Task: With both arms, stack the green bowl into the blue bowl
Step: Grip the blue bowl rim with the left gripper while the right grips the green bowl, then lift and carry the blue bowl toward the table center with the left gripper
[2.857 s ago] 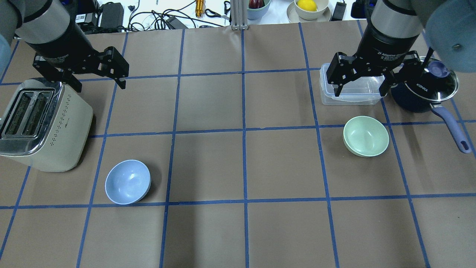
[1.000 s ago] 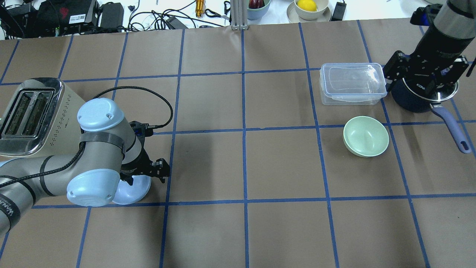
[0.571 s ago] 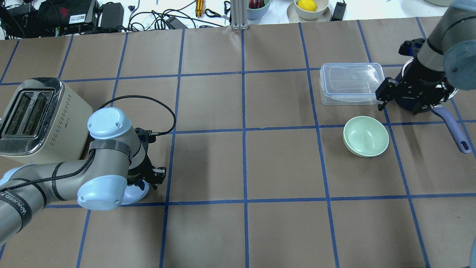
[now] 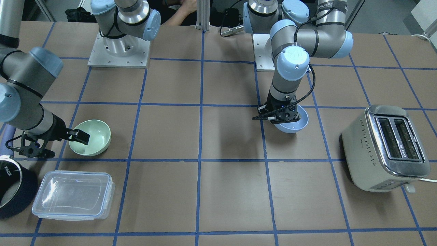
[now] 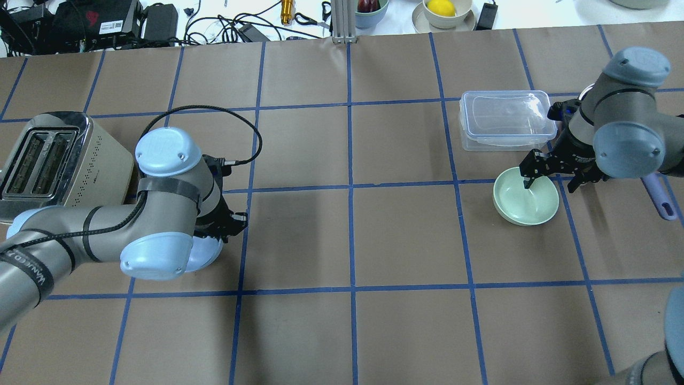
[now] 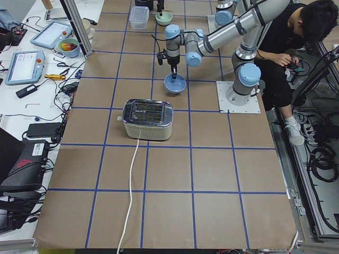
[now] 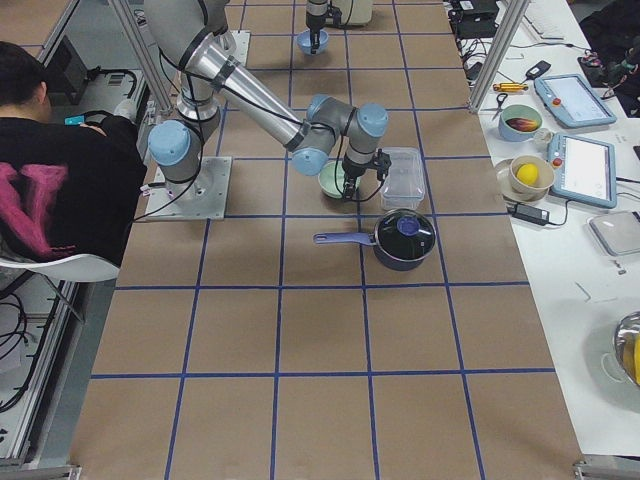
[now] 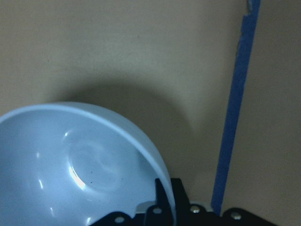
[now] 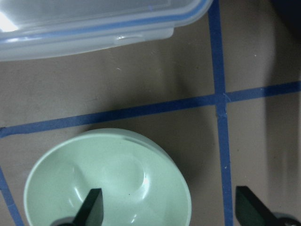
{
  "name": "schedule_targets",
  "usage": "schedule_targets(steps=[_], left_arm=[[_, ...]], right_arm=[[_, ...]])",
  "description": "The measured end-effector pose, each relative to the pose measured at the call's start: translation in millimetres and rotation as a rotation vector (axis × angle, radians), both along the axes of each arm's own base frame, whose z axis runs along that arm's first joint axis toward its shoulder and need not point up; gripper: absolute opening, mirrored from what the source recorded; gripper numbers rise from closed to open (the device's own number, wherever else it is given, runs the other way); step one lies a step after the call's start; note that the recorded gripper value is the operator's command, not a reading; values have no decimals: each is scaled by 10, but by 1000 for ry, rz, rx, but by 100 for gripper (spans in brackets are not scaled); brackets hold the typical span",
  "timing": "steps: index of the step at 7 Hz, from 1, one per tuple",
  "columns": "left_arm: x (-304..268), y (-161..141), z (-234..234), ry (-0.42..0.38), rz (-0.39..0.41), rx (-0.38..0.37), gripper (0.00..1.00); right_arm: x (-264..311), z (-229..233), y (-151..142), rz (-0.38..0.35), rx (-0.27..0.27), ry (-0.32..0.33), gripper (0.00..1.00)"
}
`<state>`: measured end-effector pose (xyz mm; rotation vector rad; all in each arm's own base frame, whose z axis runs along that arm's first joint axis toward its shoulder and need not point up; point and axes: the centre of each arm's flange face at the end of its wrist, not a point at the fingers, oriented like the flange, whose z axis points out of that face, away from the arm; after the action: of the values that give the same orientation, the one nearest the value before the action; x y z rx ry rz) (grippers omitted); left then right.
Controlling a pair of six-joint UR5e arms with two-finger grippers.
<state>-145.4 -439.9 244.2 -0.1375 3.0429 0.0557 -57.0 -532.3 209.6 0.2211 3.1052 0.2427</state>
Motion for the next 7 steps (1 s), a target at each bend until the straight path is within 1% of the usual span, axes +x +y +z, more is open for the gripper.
schedule_targets(steps=[1,2,3,4,5,6,7], left_arm=[[-292,-234,244,19,2,-28,0],[-569,-469,429,64,6,-56,0],[-914,-672,534,118,15,-80,0],[-1313,-802,552,146,13,-92,0],[-1741,-846,465,149,9,-90,0],[-2031,-869,313,143,13,-90,0],[-2202,-923,125,144,22,-99,0]], right_arm=[[7,-83,16,6,4,-4,16],[10,-123,23,30,6,-9,0],[7,-133,24,67,7,-15,0],[3,-129,24,86,7,-18,0],[-6,-111,16,95,7,-18,0],[-19,-62,-6,97,5,-15,0],[-47,71,-73,97,6,-15,0]])
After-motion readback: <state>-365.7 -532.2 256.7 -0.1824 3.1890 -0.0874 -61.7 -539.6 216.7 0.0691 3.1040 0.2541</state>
